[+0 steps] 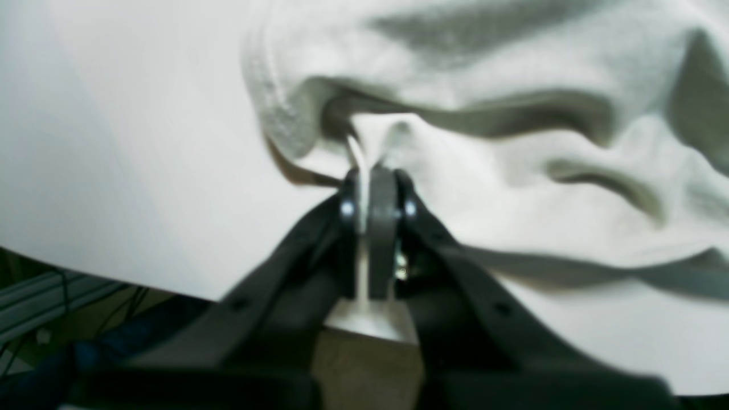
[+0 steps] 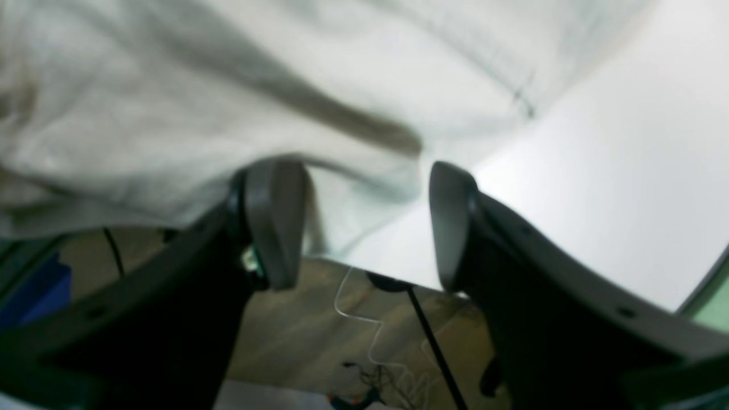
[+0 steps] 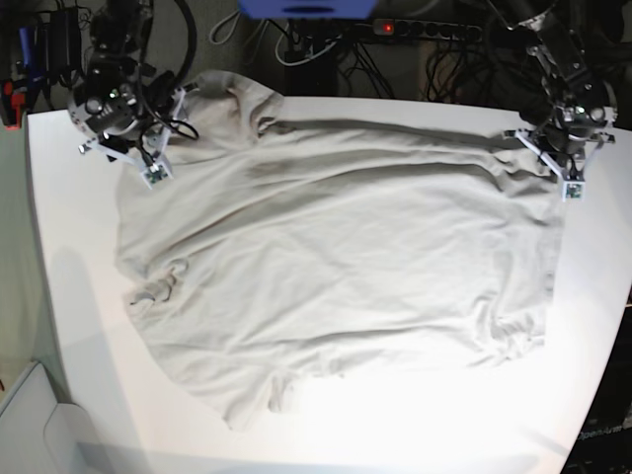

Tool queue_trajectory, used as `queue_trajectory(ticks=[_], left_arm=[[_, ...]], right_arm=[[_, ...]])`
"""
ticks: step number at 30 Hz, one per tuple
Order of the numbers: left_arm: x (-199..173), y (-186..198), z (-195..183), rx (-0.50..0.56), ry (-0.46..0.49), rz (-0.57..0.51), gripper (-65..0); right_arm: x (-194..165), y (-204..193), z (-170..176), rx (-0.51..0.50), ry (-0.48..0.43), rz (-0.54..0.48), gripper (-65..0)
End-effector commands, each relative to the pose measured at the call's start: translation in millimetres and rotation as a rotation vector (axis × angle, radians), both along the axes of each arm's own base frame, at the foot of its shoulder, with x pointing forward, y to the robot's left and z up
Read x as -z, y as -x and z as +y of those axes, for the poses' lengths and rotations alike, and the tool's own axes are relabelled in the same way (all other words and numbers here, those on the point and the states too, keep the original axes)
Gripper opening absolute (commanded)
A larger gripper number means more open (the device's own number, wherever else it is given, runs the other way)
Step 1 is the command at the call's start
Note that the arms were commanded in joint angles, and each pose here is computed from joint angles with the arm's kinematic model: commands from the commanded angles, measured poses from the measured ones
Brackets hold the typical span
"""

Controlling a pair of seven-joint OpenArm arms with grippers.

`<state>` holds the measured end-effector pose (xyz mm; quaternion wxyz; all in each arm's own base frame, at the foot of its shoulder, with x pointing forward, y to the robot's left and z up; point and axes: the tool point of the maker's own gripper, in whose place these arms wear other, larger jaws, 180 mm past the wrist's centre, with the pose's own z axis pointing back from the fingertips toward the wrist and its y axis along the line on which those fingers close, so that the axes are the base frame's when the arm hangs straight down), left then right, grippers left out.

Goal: Layout the t-shirt on the table in an organized manner, then fold the t-shirt properly
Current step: 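Grasp the shirt's collar-side corners with both grippers, then lift the grey shirt by its corners with both grippers and flip it over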

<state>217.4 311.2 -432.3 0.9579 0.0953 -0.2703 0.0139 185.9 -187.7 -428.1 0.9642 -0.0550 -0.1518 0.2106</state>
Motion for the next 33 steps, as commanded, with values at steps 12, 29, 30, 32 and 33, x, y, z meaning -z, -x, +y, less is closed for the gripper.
queue_trajectory(ticks=[12, 29, 30, 32, 33], left_arm=[[4, 14, 8, -0.006, -0.034, 0.072, -65.0], [-72, -37, 21, -0.027, -0.142, -0.047, -65.0], [-81, -44, 21, -0.032, -0.15, -0.064, -65.0], [-94, -60, 12, -0.003, -0.163, -0.084, -65.0], [-100, -67, 8, 0.01, -0.167, -0.093, -65.0]], right_arm=[[14, 13, 5, 0.008, -0.012, 0.064, -65.0], [-63, -66, -18, -0.012, 0.089, -0.209, -65.0], [-72, -74, -19, -0.013, 0.098, -0.241, -65.0], [-89, -87, -24, -0.015, 0.118, -0.295, -65.0], [-97, -95, -26, -0.012, 0.122, -0.321, -65.0]])
